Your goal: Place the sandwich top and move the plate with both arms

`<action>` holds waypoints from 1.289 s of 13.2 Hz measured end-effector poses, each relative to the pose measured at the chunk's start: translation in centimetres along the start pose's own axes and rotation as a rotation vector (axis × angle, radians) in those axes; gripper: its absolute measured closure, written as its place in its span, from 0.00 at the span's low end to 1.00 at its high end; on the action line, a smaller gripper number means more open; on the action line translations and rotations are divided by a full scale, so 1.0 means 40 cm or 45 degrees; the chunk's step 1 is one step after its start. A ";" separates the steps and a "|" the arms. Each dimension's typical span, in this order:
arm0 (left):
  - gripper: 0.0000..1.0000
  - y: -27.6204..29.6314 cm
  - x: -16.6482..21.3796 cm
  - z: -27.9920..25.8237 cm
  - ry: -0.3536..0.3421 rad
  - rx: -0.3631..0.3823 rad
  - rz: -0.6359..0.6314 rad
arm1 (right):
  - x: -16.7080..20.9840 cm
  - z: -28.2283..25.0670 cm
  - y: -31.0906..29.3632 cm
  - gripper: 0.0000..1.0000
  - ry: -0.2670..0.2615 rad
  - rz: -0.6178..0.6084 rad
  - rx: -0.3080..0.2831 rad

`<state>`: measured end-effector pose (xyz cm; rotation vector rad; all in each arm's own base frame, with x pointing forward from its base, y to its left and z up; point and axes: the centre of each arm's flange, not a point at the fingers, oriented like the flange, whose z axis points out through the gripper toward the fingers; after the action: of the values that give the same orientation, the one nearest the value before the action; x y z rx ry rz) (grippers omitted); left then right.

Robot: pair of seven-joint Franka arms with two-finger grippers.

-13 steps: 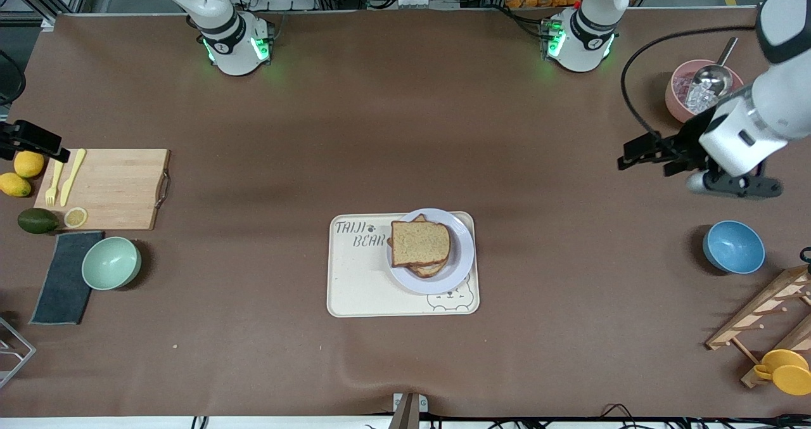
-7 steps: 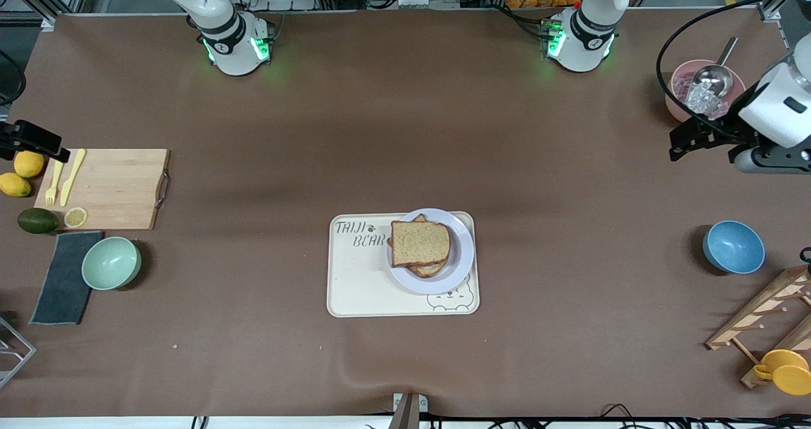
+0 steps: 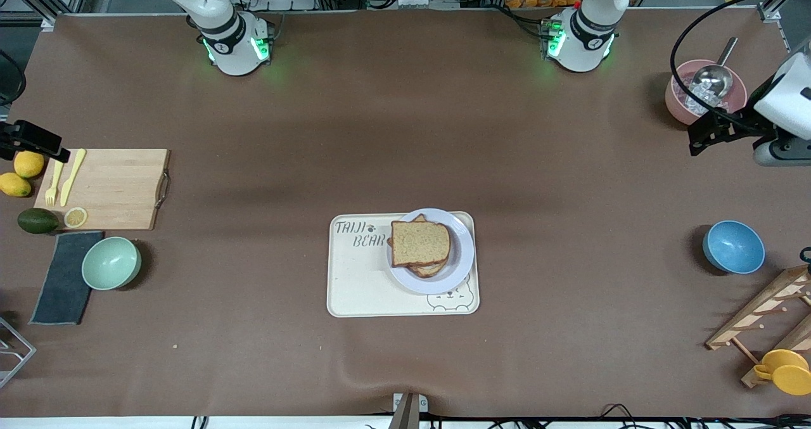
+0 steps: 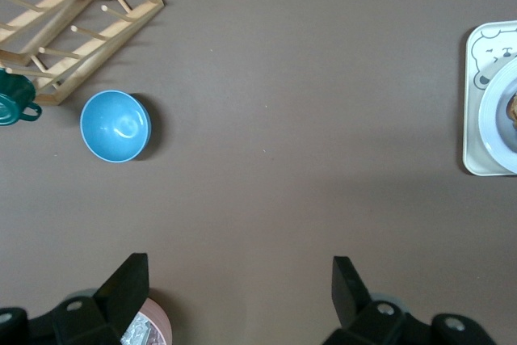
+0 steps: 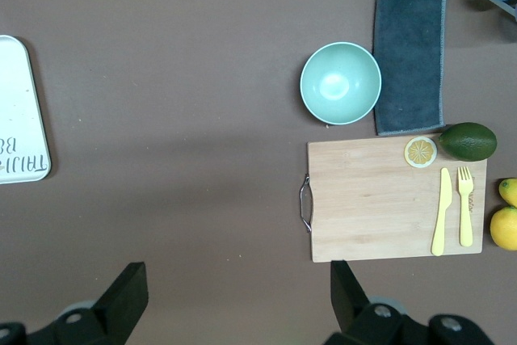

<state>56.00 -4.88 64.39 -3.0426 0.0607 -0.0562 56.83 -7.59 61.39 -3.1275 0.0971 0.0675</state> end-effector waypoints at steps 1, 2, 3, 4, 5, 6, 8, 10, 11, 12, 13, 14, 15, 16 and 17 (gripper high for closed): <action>0.00 -0.007 -0.011 -0.014 0.002 0.006 -0.007 | 0.000 0.000 0.000 0.00 0.000 0.000 0.000; 0.00 -0.015 -0.021 -0.022 -0.007 0.010 -0.013 | 0.000 0.000 0.000 0.00 0.000 0.000 0.000; 0.00 -0.020 -0.027 -0.026 -0.014 0.011 -0.018 | 0.000 0.000 0.000 0.00 0.000 0.000 0.000; 0.00 -0.022 -0.029 -0.026 -0.017 0.012 -0.020 | 0.000 0.000 0.000 0.00 0.000 0.000 0.000; 0.00 -0.019 -0.029 -0.025 -0.020 0.011 -0.018 | 0.000 0.000 0.000 0.00 0.000 0.000 0.000; 0.00 -0.015 -0.029 -0.022 -0.023 0.005 -0.017 | 0.000 0.000 0.000 0.00 0.000 0.000 0.000; 0.00 -0.007 -0.031 -0.008 -0.045 -0.025 -0.018 | 0.000 0.000 0.000 0.00 0.000 0.000 0.000; 0.00 0.000 -0.033 0.011 -0.070 -0.074 -0.023 | 0.000 0.000 0.000 0.00 0.000 0.000 0.000; 0.00 -0.002 -0.033 0.016 -0.076 -0.089 -0.029 | 0.000 0.000 0.000 0.00 0.000 0.000 0.000; 0.00 -0.004 -0.033 0.017 -0.077 -0.093 -0.032 | 0.000 0.000 0.000 0.00 0.000 0.000 0.000; 0.00 -0.004 -0.033 0.017 -0.077 -0.093 -0.031 | 0.000 0.000 -0.001 0.00 0.000 0.000 0.000; 0.00 -0.002 -0.032 0.015 -0.074 -0.093 -0.029 | 0.000 0.000 -0.001 0.00 0.000 0.000 0.000; 0.00 0.001 -0.030 0.011 -0.069 -0.094 -0.027 | 0.000 0.000 -0.001 0.00 0.000 0.000 0.000; 0.00 0.003 -0.028 0.005 -0.063 -0.094 -0.025 | 0.000 0.000 -0.001 0.00 0.000 0.000 0.000; 0.00 0.003 -0.027 0.001 -0.058 -0.095 -0.024 | 0.000 0.000 -0.001 0.00 0.000 0.000 0.000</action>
<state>54.94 -4.96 64.29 -3.1176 0.0311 0.0139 56.84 -7.57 61.38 -3.1275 0.0966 0.0677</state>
